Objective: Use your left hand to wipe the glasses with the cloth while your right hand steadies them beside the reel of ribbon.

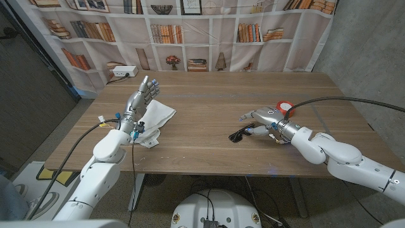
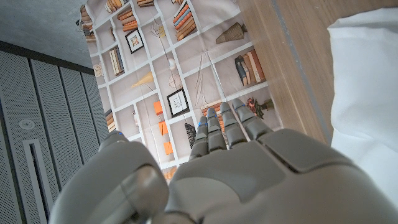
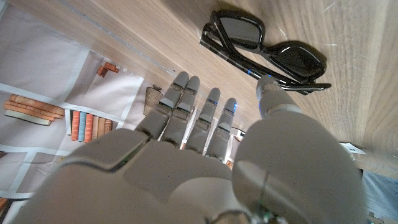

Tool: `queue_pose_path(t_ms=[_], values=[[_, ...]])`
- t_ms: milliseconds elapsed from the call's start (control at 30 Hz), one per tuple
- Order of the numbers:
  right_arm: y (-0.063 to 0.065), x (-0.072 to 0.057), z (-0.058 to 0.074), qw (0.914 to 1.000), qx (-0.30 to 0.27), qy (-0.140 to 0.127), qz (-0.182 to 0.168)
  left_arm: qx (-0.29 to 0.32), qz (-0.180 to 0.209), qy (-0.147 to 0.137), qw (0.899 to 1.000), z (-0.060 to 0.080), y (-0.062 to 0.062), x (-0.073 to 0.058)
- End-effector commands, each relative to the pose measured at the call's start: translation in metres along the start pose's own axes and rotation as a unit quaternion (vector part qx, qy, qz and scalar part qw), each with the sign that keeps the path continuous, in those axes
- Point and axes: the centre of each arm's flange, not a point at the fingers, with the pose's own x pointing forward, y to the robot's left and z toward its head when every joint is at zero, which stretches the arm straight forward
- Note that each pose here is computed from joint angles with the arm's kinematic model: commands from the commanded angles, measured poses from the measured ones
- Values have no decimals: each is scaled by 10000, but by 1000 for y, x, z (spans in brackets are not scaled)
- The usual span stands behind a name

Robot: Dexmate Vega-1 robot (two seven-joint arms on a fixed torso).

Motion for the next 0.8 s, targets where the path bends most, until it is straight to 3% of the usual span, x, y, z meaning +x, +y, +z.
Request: queue_pose_path(t_ms=[33,800], values=[[10,0,-4,9999,-115,-17,112,5,29,11,10000,0,0,-5],[26,9,-6,9996,1,51,268,-108,95,57,9999,-5,-2,-13]])
